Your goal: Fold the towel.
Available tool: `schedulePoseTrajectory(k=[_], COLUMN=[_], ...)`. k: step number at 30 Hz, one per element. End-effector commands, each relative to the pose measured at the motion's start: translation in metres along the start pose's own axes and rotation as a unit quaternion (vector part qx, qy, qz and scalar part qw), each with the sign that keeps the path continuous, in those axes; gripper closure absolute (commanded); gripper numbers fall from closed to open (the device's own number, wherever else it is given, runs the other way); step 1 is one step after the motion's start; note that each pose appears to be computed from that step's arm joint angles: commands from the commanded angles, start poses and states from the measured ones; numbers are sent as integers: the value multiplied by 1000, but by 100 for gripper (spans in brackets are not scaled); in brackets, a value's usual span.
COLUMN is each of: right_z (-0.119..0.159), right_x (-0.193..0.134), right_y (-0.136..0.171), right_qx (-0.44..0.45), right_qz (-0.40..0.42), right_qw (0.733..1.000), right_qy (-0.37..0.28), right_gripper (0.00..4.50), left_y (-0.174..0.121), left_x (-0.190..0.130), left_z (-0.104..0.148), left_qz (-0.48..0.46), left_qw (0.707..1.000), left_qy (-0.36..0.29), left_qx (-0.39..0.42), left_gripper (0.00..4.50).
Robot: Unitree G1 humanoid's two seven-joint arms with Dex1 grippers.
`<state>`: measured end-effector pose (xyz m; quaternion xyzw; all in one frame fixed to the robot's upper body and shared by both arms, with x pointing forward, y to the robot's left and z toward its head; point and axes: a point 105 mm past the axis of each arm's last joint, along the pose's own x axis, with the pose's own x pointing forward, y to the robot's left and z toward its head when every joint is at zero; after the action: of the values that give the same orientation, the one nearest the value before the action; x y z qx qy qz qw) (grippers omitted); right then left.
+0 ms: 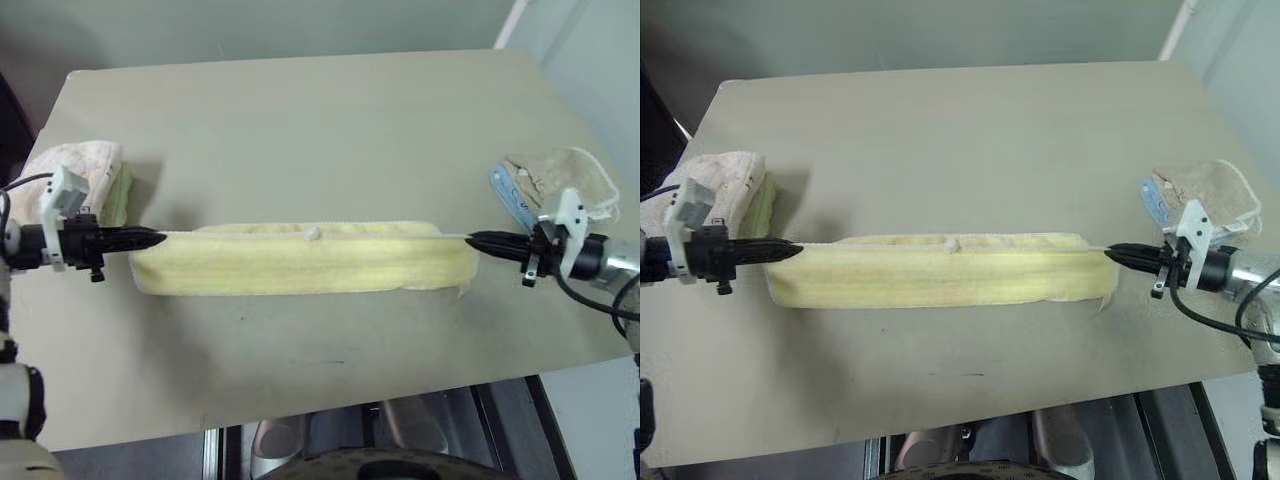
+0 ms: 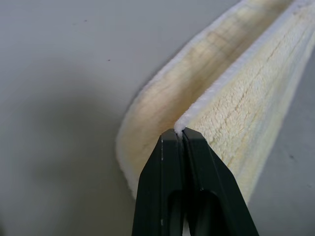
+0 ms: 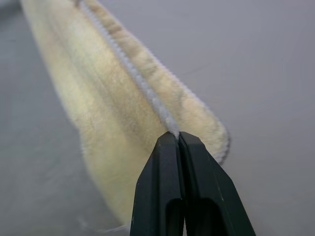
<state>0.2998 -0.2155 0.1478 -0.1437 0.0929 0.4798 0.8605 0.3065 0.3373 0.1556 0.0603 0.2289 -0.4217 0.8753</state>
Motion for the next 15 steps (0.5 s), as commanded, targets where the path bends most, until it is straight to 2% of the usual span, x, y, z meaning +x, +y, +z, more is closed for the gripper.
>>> schedulePoseTrajectory(k=[1,12,15], right_z=[4,-1,-3], right_x=[4,19,21], right_y=[-18,-31,-34], right_qx=[-17,-20,-16], right_qz=[-38,-55,-64], right_qw=[999,998,998], right_qy=[-4,-6,-4], right_gripper=[450,450,450], left_y=[14,23,22], left_x=[-7,17,20], left_z=[3,15,13], left_qz=[48,68,59], left_qw=[998,995,996], left_qy=[-3,-44,-36], left_qx=[32,59,56], left_gripper=[448,448,448])
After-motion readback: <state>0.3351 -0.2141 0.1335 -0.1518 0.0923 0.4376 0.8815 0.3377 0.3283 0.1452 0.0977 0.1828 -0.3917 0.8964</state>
